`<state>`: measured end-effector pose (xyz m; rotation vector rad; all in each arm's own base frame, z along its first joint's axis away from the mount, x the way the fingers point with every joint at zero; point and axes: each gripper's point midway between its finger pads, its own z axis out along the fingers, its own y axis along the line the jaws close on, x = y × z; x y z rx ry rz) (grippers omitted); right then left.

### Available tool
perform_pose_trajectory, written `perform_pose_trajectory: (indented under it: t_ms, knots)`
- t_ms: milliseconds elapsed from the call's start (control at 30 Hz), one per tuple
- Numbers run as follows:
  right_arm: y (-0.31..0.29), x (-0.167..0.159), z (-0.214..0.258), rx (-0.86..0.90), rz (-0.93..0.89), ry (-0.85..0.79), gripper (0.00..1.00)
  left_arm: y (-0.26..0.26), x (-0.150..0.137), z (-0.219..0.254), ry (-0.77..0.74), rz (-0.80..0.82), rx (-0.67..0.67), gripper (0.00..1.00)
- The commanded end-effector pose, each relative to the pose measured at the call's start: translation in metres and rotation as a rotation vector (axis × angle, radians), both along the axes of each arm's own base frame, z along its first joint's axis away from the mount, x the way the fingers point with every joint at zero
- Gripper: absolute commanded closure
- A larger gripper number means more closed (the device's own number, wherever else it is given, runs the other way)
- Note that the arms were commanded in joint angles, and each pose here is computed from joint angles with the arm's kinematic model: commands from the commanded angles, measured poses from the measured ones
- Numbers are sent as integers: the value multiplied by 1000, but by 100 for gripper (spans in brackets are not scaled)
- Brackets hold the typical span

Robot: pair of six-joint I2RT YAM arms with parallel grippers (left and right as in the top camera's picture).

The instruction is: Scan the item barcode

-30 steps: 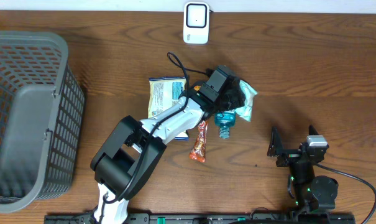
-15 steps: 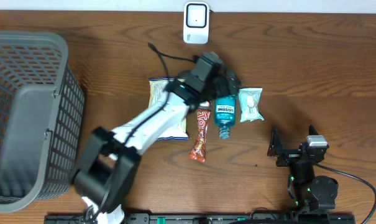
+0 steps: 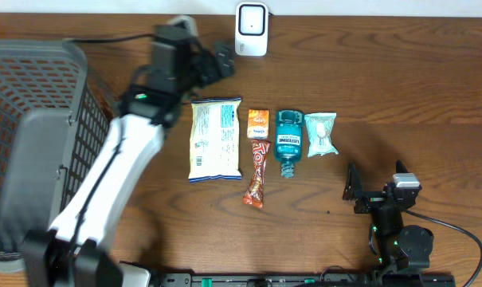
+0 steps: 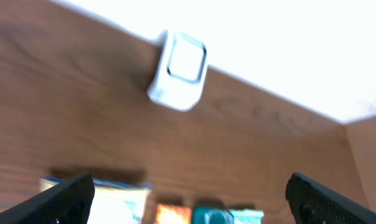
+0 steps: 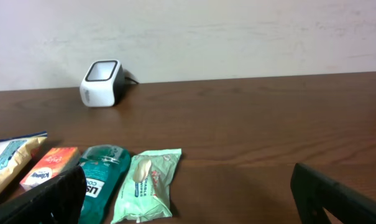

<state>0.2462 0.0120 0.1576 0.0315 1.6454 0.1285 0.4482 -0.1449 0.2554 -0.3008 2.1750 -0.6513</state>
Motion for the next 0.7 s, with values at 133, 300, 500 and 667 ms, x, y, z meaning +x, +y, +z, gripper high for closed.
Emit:
perform_pose_trajectory:
  t_ms: [133, 300, 500, 667]
  knots:
    - [2, 0, -1, 12, 5, 1, 1, 79, -27, 85, -211, 154, 115, 2]
    - [2, 0, -1, 12, 5, 1, 1, 104, -66, 140, -364, 175, 185, 2]
    - [2, 0, -1, 12, 5, 1, 1, 146, -110, 211, -550, 372, 227, 2]
    - [2, 0, -1, 12, 5, 1, 1, 153, -152, 262, -723, 378, 346, 2]
